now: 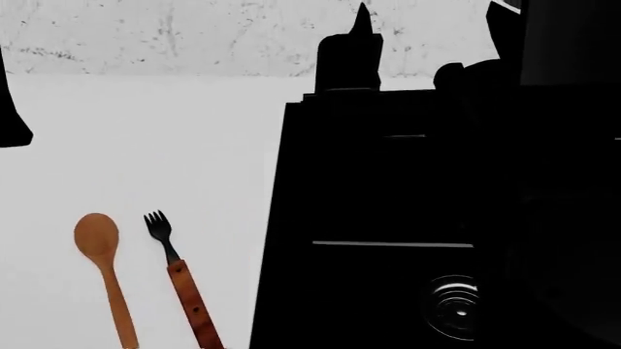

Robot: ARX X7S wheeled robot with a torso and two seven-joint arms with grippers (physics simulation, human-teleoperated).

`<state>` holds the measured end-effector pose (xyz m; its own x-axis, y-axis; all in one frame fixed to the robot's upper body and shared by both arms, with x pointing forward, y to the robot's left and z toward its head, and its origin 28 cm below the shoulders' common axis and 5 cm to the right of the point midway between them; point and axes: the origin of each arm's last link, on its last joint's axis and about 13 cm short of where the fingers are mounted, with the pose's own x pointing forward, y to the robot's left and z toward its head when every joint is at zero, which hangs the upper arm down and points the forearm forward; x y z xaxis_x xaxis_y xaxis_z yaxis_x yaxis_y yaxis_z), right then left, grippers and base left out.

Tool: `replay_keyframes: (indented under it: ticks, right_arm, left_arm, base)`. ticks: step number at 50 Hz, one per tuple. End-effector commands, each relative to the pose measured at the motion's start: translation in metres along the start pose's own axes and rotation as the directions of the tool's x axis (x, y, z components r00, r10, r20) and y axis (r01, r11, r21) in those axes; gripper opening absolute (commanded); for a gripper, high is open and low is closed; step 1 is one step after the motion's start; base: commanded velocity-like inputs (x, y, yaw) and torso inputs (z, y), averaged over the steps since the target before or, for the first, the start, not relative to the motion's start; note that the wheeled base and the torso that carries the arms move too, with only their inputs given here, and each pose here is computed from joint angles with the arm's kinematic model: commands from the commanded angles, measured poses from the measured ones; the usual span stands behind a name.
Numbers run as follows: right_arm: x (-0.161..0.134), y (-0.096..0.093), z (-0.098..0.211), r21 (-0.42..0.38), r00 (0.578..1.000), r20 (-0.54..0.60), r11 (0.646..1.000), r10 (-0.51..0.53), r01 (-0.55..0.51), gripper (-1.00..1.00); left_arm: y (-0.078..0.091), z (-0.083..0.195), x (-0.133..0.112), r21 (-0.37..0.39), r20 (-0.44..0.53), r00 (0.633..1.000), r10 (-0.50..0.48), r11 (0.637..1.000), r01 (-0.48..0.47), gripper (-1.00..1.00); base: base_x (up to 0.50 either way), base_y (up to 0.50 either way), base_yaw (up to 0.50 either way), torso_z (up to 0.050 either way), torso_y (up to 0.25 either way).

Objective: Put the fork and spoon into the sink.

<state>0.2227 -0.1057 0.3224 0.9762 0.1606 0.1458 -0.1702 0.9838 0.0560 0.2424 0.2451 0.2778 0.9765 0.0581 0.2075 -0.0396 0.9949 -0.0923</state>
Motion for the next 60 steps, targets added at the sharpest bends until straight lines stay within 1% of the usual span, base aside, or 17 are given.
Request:
replay_keyframes:
  ticks: [1,8,18,21,22,25,27,29,32,34,36,38,43,45,56,59,60]
  right_arm:
    - [0.0,0.001,-0.001,-0.001,1.0,-0.011,1.0,0.003,-0.003,1.0]
    - [-0.005,0.004,0.003,-0.011,1.0,-0.014,1.0,0.001,-0.001,1.0]
    - [-0.011,0.019,0.013,-0.012,0.997,-0.054,0.999,0.052,-0.053,1.0]
    - [-0.01,0.027,0.013,-0.008,0.99,-0.109,0.996,0.089,-0.09,1.0]
    - [-0.01,0.029,0.014,0.013,0.984,-0.136,0.993,0.116,-0.116,1.0]
    - [-0.007,0.032,0.013,0.0,0.977,-0.167,0.991,0.13,-0.132,1.0]
    - [-0.004,0.035,0.011,0.024,0.963,-0.221,0.988,0.155,-0.153,1.0]
    - [-0.002,0.036,0.01,0.02,0.959,-0.233,0.987,0.16,-0.16,1.0]
    - [0.004,0.039,0.007,0.039,0.939,-0.287,0.982,0.188,-0.185,1.0]
    - [0.009,0.041,0.004,0.064,0.926,-0.319,0.979,0.205,-0.194,1.0]
    - [0.012,0.042,0.001,0.069,0.917,-0.337,0.977,0.214,-0.203,1.0]
    - [0.017,0.042,-0.002,0.1,0.9,-0.369,0.973,0.23,-0.208,1.0]
    - [0.025,0.045,-0.008,0.124,0.874,-0.409,0.965,0.261,-0.23,1.0]
    - [0.028,0.046,-0.01,0.129,0.877,-0.406,0.966,0.256,-0.222,1.0]
    - [0.036,0.058,-0.021,0.211,0.8,-0.485,0.935,0.354,-0.285,1.0]
    - [0.038,0.06,-0.023,0.212,0.791,-0.493,0.932,0.361,-0.293,1.0]
    - [0.039,0.063,-0.026,0.22,0.779,-0.502,0.927,0.376,-0.305,1.0]
  left_arm:
    - [0.002,-0.002,0.0,0.0,-0.003,1.0,0.004,1.0,-0.004,1.0]
    - [0.002,-0.002,0.0,-0.003,-0.003,1.0,0.003,1.0,-0.003,1.0]
    - [0.006,-0.006,0.001,-0.003,-0.01,1.0,0.015,1.0,-0.015,1.0]
    - [0.007,-0.008,0.002,-0.005,-0.013,1.0,0.02,1.0,-0.02,1.0]
    - [0.008,-0.008,0.002,-0.007,-0.013,1.0,0.022,1.0,-0.022,1.0]
    - [0.008,-0.008,0.001,-0.005,-0.012,1.0,0.025,1.0,-0.025,1.0]
    - [0.009,-0.008,0.001,-0.004,-0.011,1.0,0.027,1.0,-0.027,1.0]
    - [0.009,-0.008,0.001,-0.003,-0.01,1.0,0.028,1.0,-0.028,1.0]
    - [0.009,-0.007,0.0,-0.004,-0.008,0.999,0.032,0.999,-0.032,1.0]
    - [0.009,-0.007,0.0,-0.001,-0.009,0.999,0.033,0.999,-0.033,1.0]
    - [0.009,-0.008,-0.001,0.001,-0.008,0.999,0.034,0.999,-0.034,1.0]
    - [0.009,-0.008,-0.001,0.001,-0.009,0.999,0.036,0.999,-0.036,1.0]
    - [0.01,-0.009,0.0,-0.001,-0.011,0.999,0.038,0.999,-0.038,1.0]
    - [0.01,-0.009,0.001,0.001,-0.009,0.999,0.039,0.999,-0.039,1.0]
    - [0.012,-0.009,-0.001,0.001,-0.011,0.999,0.043,0.999,-0.043,1.0]
    - [0.014,-0.009,-0.001,-0.002,-0.011,0.999,0.047,0.999,-0.047,1.0]
    - [0.015,-0.009,0.0,-0.004,-0.012,0.999,0.052,0.999,-0.052,1.0]
  base:
    - [0.22,0.0,0.0,0.0,0.0]
    - [0.0,0.0,0.0,0.0,0.0]
    - [0.0,0.0,0.0,0.0,0.0]
    - [0.0,0.0,0.0,0.0,0.0]
    - [0.0,0.0,0.0,0.0,0.0]
    - [0.0,0.0,0.0,0.0,0.0]
    - [0.0,0.0,0.0,0.0,0.0]
    - [0.0,0.0,0.0,0.0,0.0]
    - [0.0,0.0,0.0,0.0,0.0]
    - [0.0,0.0,0.0,0.0,0.0]
    - [0.0,0.0,0.0,0.0,0.0]
    - [0.0,0.0,0.0,0.0,0.0]
    - [0.0,0.0,0.0,0.0,0.0]
    - [0.0,0.0,0.0,0.0,0.0]
    - [0.0,0.0,0.0,0.0,0.0]
    - [0.0,0.0,0.0,0.0,0.0]
    - [0.0,0.0,0.0,0.0,0.0]
